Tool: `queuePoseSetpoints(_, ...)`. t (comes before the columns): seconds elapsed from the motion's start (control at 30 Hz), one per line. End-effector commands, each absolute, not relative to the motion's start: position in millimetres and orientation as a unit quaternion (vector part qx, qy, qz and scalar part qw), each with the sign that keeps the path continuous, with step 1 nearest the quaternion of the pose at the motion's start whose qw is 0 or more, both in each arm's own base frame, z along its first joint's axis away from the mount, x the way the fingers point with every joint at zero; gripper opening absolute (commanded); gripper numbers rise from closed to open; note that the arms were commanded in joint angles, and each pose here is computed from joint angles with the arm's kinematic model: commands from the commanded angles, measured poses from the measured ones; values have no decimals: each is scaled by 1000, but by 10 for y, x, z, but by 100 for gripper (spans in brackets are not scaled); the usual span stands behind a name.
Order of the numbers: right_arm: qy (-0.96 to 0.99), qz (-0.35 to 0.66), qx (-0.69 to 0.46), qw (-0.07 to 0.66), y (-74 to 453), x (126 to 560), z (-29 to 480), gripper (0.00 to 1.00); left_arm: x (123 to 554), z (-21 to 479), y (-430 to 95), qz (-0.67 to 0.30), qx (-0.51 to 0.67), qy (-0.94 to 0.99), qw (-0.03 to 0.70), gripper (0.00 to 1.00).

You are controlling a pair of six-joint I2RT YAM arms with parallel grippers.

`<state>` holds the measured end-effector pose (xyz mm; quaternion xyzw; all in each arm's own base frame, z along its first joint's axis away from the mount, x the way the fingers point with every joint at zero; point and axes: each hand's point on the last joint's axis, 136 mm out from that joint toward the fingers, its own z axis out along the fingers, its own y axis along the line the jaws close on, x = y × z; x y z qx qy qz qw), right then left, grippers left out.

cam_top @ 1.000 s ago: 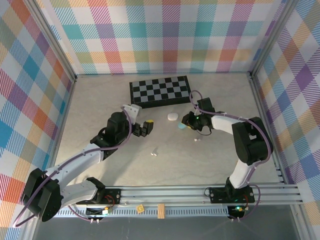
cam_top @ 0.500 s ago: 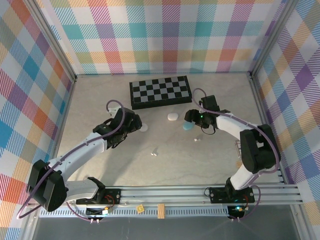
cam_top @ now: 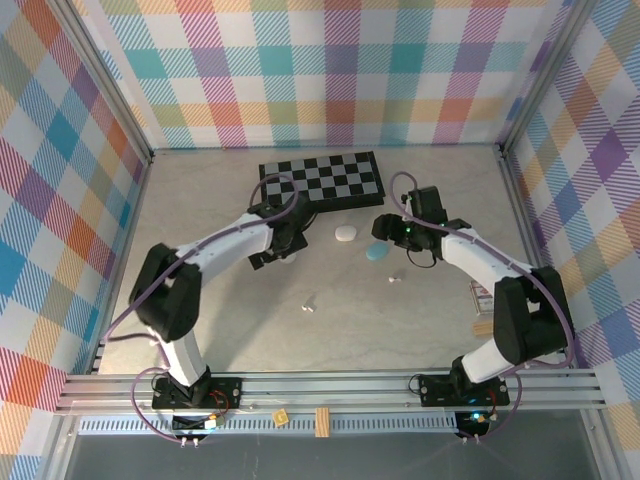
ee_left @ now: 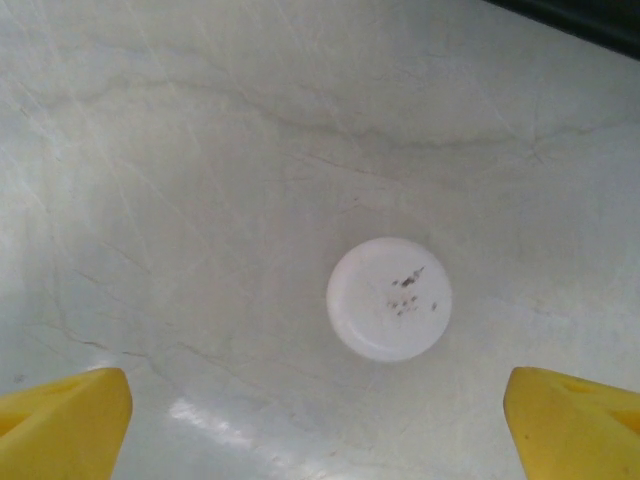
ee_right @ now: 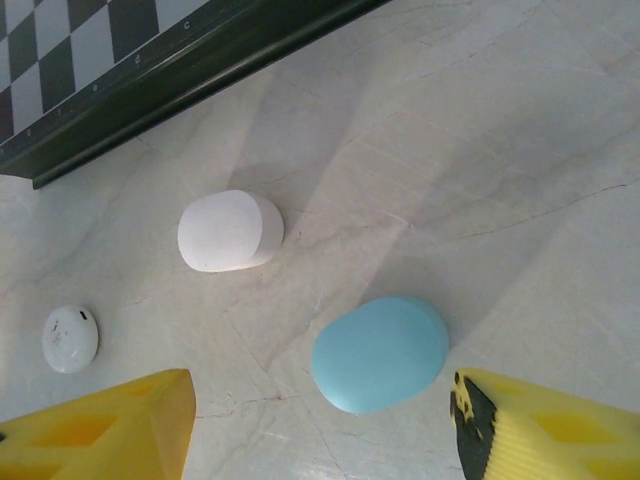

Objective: Insert the wireless bluetooth earbuds into the charging case

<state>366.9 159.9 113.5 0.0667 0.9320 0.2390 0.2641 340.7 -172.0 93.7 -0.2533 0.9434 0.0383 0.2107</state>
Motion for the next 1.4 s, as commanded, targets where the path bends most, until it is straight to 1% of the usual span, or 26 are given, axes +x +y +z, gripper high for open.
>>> queuePoseSetpoints(0.0, 935, 238, 55, 257, 1562, 3548, 1130, 68, 3309, 856, -1710, 72, -284, 939, 179, 94)
queuePoseSetpoints(0.3, 932, 260, 43, 247, 1637, 3493, 1123, 68, 3500, 608, -1972, 31, -324, 930, 171, 91)
queuePoseSetpoints(0.6, 929, 276, 42, 244, 1677, 3459, 1144, 68, 3588, 426, -1980, 33, -338, 927, 159, 88)
queuePoseSetpoints(0.9, 930, 274, 40, 243, 1667, 3429, 1133, 68, 3635, 271, -1942, 41, -342, 927, 150, 83)
queuePoseSetpoints(1.1, 930, 275, 42, 239, 1663, 3403, 1094, 68, 3652, 214, -1905, 44, -343, 926, 148, 77)
queuePoseSetpoints(1.37, 932, 274, 43, 234, 1661, 3388, 1049, 68, 3640, 145, -1914, 40, -340, 929, 139, 60)
